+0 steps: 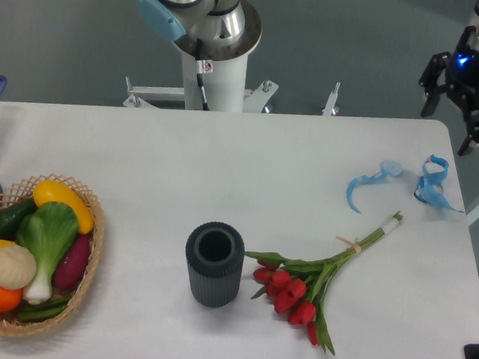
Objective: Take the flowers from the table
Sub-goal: 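Move the open gripper from the ribbon area toward the tulip stems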
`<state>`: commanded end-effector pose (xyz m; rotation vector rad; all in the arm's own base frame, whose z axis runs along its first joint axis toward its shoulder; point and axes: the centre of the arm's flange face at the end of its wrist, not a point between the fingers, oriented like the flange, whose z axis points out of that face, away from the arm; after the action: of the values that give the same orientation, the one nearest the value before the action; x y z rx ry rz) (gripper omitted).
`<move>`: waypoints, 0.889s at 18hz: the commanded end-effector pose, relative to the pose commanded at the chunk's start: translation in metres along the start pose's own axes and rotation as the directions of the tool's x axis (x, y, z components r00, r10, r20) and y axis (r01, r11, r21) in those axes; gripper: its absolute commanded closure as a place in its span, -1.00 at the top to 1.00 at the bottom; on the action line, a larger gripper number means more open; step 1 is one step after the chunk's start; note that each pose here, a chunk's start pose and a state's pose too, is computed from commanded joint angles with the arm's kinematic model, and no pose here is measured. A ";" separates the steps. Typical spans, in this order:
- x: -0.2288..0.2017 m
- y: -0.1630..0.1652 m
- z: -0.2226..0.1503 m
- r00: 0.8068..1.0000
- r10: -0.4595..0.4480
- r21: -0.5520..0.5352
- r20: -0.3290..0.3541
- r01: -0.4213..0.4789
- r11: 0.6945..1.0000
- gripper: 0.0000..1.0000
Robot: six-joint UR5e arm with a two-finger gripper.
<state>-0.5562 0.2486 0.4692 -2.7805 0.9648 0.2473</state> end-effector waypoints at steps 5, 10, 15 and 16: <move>0.003 -0.008 0.007 1.000 0.001 0.019 -0.010 -0.001 1.000 1.00; 0.005 -0.020 0.024 0.990 -0.141 0.045 -0.012 0.142 0.989 1.00; -0.009 -0.053 0.062 0.973 -0.229 0.060 -0.039 0.231 0.971 1.00; -0.012 -0.068 0.073 0.972 -0.228 0.062 -0.057 0.232 0.971 1.00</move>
<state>-0.5301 0.3246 0.4098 -2.8133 0.6380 0.1098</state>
